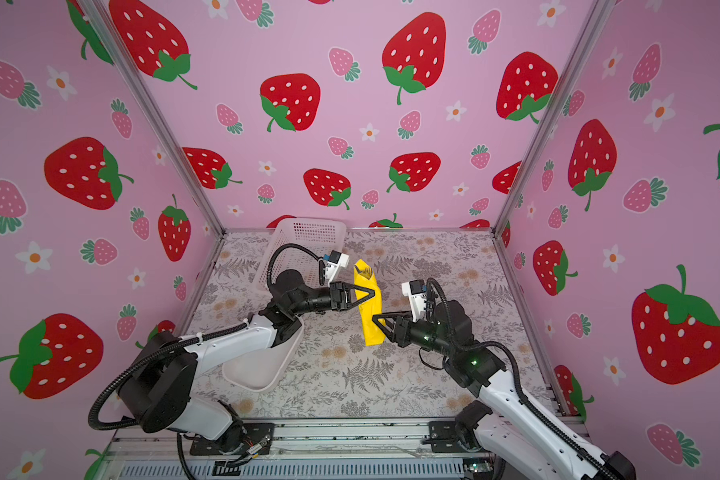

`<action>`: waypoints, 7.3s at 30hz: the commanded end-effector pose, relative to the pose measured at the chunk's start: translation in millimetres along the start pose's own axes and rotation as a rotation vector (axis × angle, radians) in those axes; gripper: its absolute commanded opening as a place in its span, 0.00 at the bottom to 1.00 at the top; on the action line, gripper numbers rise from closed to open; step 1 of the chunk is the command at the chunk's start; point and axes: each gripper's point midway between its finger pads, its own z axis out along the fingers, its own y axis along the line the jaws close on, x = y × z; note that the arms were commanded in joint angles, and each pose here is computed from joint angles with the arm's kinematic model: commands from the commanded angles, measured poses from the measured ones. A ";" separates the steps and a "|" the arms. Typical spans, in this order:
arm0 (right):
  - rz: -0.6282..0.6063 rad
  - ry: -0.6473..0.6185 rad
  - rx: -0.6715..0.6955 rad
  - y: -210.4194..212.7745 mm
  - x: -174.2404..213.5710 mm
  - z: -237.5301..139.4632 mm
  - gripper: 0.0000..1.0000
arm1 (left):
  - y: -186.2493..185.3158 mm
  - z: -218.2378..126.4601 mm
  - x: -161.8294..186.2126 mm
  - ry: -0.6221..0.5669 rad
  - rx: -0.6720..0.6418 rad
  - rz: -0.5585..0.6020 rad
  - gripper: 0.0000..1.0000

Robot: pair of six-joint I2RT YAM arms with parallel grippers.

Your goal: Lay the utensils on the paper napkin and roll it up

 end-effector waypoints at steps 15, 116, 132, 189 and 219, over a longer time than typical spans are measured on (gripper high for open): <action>-0.043 0.040 -0.239 39.3 -6.9 10.6 0.40 | -60.6 1.7 -10.6 0.032 0.158 0.116 0.00; -0.008 -0.015 -0.371 52.9 -11.0 0.2 0.09 | -52.8 -7.8 8.3 0.085 0.080 0.212 0.20; -0.028 -0.053 -0.357 53.0 -18.4 -1.9 0.09 | -40.0 -19.7 21.1 0.088 0.045 0.167 0.56; -0.006 -0.010 -0.223 25.0 6.5 -17.2 0.35 | -62.2 -6.4 13.8 0.069 0.108 0.214 0.10; -0.029 -0.087 -0.168 28.7 -12.9 -27.3 0.27 | -57.6 -11.8 6.2 0.050 0.093 0.209 0.09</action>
